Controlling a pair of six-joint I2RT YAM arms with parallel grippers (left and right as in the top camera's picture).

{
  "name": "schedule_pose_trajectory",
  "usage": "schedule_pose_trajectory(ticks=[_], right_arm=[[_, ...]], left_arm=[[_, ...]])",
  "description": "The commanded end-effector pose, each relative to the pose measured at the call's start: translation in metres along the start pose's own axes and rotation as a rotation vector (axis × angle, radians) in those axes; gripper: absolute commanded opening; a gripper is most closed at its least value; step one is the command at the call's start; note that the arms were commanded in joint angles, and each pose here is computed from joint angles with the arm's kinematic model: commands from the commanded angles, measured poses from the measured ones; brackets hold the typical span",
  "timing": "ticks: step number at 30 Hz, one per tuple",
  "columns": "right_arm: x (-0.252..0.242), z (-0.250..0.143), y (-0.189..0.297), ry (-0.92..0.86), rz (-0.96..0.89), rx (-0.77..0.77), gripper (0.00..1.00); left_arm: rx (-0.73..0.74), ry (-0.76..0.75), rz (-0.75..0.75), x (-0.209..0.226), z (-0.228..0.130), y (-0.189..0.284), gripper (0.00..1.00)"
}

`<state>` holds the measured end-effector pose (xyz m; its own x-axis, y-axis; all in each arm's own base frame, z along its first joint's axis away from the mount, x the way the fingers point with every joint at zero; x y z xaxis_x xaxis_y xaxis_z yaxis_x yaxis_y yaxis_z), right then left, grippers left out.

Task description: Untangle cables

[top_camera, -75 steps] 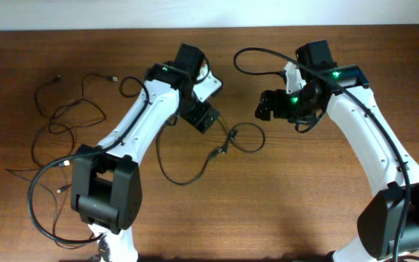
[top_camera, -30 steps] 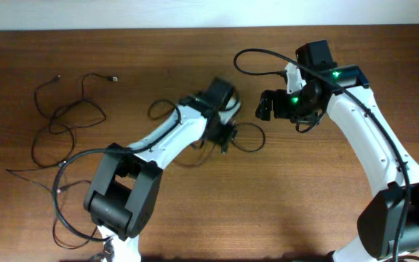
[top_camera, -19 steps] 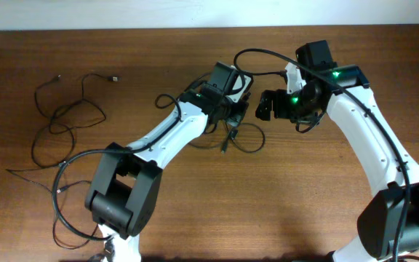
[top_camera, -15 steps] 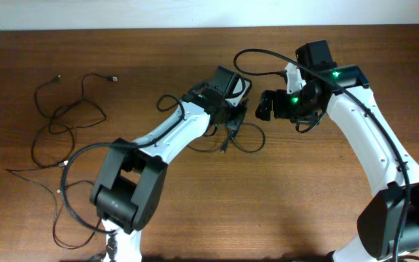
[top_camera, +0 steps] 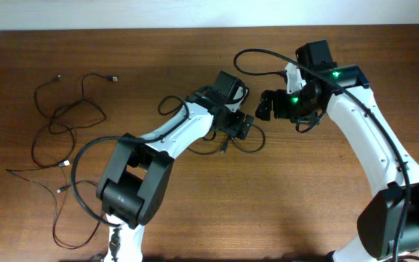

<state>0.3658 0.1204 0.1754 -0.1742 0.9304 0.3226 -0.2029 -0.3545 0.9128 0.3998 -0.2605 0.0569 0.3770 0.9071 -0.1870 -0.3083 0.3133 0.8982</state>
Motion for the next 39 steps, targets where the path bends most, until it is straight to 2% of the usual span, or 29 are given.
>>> schedule_pose_trajectory(ticks=[1,3,8,11,14,16,20,22,24,28,31,34,37,39], right_arm=[[-0.003,0.002,0.0,0.006,-0.01,-0.002,0.99],[-0.003,0.002,0.0,0.006,-0.01,-0.002,0.99],[-0.003,0.002,0.0,0.006,-0.011,-0.002,0.99],[-0.003,0.002,0.0,0.006,-0.01,-0.002,0.99],[-0.003,0.002,0.0,0.006,-0.011,-0.002,0.99],[-0.003,0.002,0.0,0.006,-0.011,-0.002,0.99],[-0.003,0.001,0.0,0.005,-0.011,0.002,0.99],[-0.003,0.001,0.0,0.005,-0.011,0.002,0.99],[-0.003,0.001,0.0,0.005,-0.011,0.002,0.99],[-0.003,0.001,0.0,0.005,-0.011,0.002,0.99],[-0.003,0.001,0.0,0.005,-0.011,0.002,0.99],[-0.003,0.002,0.0,0.006,-0.011,-0.002,0.99],[-0.003,0.002,0.0,0.006,-0.011,-0.002,0.99],[-0.003,0.001,0.0,0.006,-0.011,-0.001,0.99]], left_arm=[[0.074,-0.005,0.031,0.004,-0.019,-0.027,0.97],[0.093,-0.006,0.033,0.004,-0.025,-0.033,0.91],[0.118,-0.016,0.034,-0.001,-0.031,-0.035,0.55],[0.144,-0.032,0.032,-0.008,-0.039,-0.035,0.43],[0.157,-0.054,0.033,-0.017,-0.044,-0.035,0.2],[0.156,-0.06,0.037,-0.019,-0.044,-0.036,0.0],[0.148,-0.05,0.038,-0.017,-0.035,-0.028,0.0],[0.14,-0.028,0.045,-0.012,-0.016,-0.009,0.0],[0.103,0.006,0.052,-0.004,0.018,0.027,0.0],[-0.094,0.075,0.059,0.021,0.097,0.112,0.0],[-0.295,0.14,0.182,0.069,0.145,0.159,0.0],[-0.45,0.196,0.309,0.112,0.172,0.176,0.0],[-0.596,0.239,0.331,0.146,0.198,0.19,0.0],[-0.636,0.253,0.34,0.161,0.207,0.185,0.0]])
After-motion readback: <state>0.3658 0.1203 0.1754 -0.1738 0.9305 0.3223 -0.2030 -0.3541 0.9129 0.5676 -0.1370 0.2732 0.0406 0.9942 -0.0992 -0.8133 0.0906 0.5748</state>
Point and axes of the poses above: each gripper's point midway between its finger pads, its own y axis back along the fingers, its own x axis along the line the jaws close on, z = x × y, the point moved 3 cm from there along y, back along the fingers, and after that the axes turned 8 degrees about y, right-handed, at the moved point
